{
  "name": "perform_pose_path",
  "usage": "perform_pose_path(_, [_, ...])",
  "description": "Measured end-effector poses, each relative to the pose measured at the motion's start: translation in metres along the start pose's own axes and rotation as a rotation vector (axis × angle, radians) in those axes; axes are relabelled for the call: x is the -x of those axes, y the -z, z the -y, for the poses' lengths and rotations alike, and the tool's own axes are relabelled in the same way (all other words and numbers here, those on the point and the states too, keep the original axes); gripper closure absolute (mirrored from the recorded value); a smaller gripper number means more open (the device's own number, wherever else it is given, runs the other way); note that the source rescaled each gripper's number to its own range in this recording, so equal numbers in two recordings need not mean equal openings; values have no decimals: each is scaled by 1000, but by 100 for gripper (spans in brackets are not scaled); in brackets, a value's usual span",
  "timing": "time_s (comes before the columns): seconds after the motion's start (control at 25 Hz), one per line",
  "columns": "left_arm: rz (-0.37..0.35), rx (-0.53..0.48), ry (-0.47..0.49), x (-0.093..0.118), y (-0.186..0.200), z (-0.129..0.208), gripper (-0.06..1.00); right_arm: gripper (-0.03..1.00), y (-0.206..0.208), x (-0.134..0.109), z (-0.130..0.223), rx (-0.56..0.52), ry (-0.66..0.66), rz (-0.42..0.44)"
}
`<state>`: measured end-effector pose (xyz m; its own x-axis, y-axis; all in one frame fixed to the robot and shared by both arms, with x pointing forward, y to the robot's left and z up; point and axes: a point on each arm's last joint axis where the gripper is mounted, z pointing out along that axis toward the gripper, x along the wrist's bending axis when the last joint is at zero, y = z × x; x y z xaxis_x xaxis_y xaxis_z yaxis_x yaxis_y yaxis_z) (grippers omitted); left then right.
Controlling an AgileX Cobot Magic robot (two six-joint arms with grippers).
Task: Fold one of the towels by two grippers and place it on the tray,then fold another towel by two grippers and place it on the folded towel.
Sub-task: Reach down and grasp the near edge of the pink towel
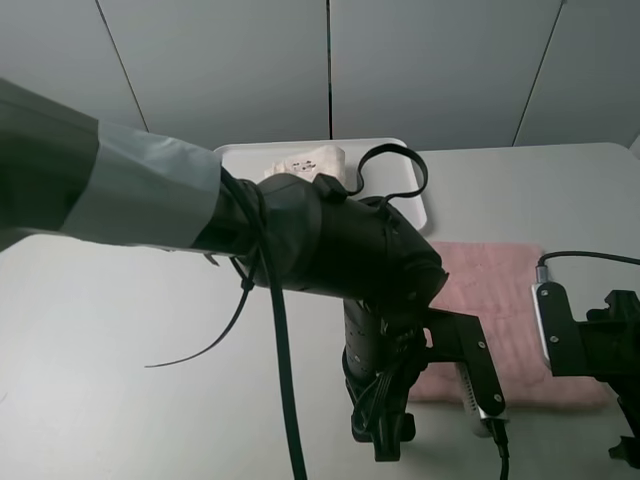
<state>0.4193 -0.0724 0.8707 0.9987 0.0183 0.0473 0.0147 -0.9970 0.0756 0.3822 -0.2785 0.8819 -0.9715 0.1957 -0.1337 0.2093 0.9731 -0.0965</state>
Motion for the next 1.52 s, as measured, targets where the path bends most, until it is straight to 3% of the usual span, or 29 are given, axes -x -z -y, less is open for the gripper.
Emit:
perform_pose_path(0.2, [-2,-1,-3,0,0,0,-5,-3,0,0,-3,30,13,2])
perform_pose_path(0.48, [-7,1,-5,-1,0,0,-5,-3,-3,-9,-1,26,79,-65])
perform_pose_path(0.72, [-10,4,-7,-1,0,0,-5,3,-5,-8,-3,41,96,-54])
perform_pose_path(1.16, [-10,4,-8,-1,0,0,-5,5,-14,-8,-4,25,123,-100])
perform_pose_path(1.28, [-10,4,-8,-1,0,0,-5,19,-14,-8,-5,26,125,-100])
perform_pose_path(1.52, [-10,4,-8,-1,0,0,-5,79,-14,-3,-8,59,133,-43])
